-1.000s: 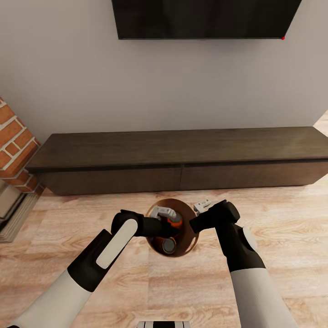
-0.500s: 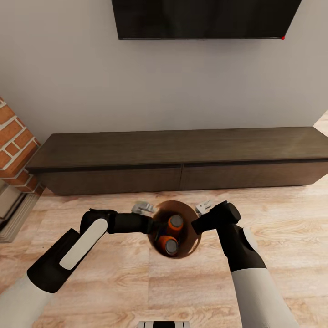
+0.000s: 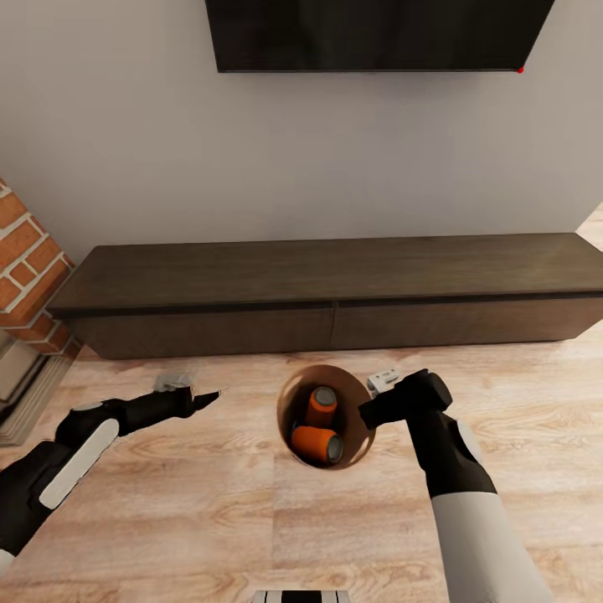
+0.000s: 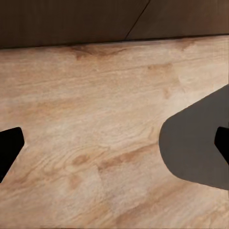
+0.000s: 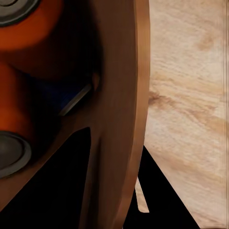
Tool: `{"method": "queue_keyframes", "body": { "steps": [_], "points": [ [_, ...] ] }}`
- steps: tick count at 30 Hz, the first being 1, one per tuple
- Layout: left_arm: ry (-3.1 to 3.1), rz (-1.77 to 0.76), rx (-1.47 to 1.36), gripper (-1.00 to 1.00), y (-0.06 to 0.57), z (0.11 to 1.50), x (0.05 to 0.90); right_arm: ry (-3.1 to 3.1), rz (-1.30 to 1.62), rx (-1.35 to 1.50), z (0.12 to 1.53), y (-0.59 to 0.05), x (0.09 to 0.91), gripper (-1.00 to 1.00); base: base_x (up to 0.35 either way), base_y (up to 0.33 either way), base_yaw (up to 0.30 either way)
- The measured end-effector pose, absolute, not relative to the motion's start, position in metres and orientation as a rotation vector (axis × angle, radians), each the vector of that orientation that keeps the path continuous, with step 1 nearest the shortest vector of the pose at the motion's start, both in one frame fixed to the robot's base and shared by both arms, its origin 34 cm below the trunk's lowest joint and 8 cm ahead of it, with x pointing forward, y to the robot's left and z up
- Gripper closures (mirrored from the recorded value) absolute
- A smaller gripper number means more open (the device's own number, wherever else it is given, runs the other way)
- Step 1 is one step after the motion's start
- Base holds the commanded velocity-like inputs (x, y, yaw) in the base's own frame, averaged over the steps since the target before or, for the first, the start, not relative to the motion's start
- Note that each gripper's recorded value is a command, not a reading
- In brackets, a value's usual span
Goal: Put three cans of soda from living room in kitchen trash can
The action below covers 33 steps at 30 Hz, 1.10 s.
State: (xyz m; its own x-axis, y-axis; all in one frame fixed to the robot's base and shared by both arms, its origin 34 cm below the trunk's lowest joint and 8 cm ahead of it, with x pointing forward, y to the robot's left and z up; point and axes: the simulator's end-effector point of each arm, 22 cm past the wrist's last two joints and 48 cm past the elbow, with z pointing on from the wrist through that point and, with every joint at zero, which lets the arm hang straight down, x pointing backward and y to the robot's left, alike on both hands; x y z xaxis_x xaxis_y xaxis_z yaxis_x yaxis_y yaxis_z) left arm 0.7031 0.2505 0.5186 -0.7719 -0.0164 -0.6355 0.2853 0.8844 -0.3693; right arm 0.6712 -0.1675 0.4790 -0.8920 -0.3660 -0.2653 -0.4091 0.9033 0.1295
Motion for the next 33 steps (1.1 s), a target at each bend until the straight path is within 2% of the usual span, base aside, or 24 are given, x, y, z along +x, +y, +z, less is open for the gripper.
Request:
{"method": "queue_keyframes", "body": {
  "steps": [9, 20, 28, 33],
  "points": [
    [2.372, -0.431, 0.114, -1.0, 0.307, 0.457, 0.679, 2.853, 0.236, -0.547, 0.475, -0.19, 0.67, 1.0, 0.0, 0.0, 0.0],
    [2.346, -0.389, 0.101, -1.0, 0.32, 0.443, 0.666, 2.897, 0.227, -0.528, 0.462, -0.202, 0.661, 1.0, 0.0, 0.0, 0.0],
    [2.38, -0.369, 0.071, -1.0, 0.328, 0.429, 0.657, 2.965, 0.22, -0.425, 0.448, -0.238, 0.651, 1.0, 0.0, 0.0, 0.0],
    [2.395, -0.366, 0.055, -1.0, 0.328, 0.422, 0.653, 3.031, 0.122, -0.439, 0.441, -0.283, 0.668, 1.0, 0.0, 0.0, 0.0]
  ]
}}
